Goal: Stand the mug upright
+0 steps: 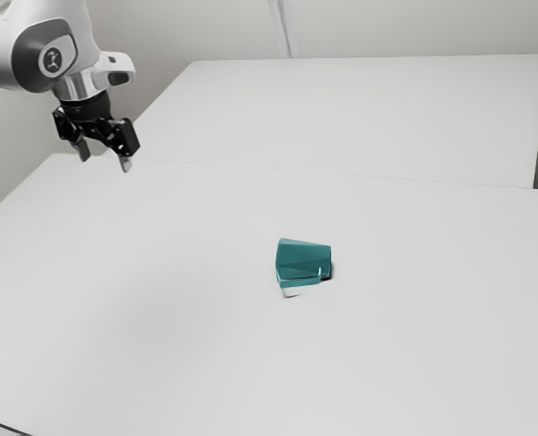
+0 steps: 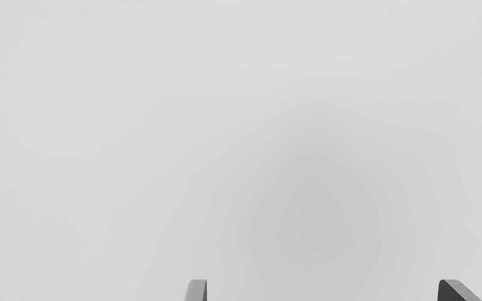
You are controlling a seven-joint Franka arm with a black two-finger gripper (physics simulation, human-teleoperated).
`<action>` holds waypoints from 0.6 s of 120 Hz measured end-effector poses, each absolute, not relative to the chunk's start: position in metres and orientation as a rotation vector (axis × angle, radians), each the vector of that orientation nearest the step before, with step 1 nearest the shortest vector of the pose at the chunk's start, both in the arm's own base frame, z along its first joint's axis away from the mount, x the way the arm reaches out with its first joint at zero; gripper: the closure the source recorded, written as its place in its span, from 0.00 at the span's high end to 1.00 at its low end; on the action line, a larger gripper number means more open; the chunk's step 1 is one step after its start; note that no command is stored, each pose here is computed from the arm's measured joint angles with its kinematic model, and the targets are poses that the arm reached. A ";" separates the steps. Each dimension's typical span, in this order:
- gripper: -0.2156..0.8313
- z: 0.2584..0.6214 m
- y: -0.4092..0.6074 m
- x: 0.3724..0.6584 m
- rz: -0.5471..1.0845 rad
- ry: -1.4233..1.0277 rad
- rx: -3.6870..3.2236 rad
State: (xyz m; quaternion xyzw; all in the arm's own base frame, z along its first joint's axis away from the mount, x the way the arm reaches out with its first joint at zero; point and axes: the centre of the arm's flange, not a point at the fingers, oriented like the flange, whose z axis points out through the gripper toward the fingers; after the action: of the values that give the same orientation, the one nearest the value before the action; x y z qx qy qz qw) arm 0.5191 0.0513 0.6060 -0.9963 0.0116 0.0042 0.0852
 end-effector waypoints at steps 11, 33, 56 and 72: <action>0.79 0.607 0.047 0.519 0.011 0.053 -2.969; 0.79 0.606 0.037 0.521 0.003 0.080 -2.992; 0.79 0.584 0.018 0.527 -0.002 0.045 -3.220; 0.79 0.545 0.008 0.532 0.041 -0.033 -3.381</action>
State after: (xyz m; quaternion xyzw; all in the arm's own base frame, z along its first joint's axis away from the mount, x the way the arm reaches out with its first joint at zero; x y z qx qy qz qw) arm 0.5316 0.0083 0.5454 -0.9927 -0.0096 0.0119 -0.1194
